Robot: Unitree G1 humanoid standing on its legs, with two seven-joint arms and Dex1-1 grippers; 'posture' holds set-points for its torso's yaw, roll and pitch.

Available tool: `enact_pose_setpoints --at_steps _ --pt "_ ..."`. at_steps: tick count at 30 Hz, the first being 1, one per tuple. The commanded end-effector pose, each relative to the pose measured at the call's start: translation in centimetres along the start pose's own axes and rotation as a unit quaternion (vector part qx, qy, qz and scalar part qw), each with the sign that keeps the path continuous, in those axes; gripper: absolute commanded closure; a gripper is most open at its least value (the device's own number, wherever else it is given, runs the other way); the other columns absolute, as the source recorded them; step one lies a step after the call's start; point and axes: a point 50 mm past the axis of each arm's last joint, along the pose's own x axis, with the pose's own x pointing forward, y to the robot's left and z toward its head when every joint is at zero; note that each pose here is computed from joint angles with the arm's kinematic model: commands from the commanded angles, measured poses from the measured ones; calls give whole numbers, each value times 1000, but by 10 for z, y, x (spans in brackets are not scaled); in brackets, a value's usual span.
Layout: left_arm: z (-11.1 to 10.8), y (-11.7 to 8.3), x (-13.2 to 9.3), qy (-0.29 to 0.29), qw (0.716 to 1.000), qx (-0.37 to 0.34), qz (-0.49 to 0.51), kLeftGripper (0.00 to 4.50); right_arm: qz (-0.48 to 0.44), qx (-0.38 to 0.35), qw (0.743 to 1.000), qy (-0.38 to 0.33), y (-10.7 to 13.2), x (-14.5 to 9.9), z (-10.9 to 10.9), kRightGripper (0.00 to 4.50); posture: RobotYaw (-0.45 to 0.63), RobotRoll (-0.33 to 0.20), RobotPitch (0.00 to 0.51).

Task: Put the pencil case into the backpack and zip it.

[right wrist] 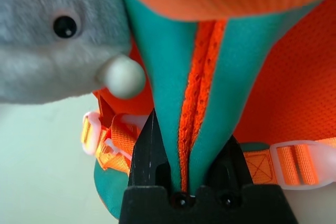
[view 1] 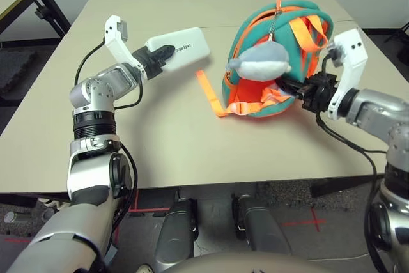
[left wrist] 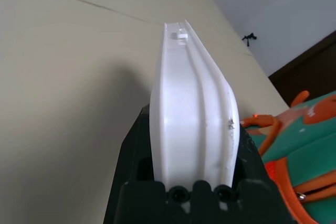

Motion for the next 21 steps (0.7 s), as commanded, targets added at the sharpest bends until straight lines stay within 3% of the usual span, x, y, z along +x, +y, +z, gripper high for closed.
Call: enact_pose_setpoints --at_steps 1,9,21 --pt "18 -16 0 -23 998 36 -39 3287 -1 5 999 32 -3 6 -15 4054 -175 0 111" --pt "45 -43 -3 -38 988 104 -111 3287 -19 -1 999 27 -9 12 -15 4054 -172 0 116" --pt "63 -76 -11 -43 957 199 -208 3287 -36 0 999 24 -14 20 -15 4054 -164 0 128"
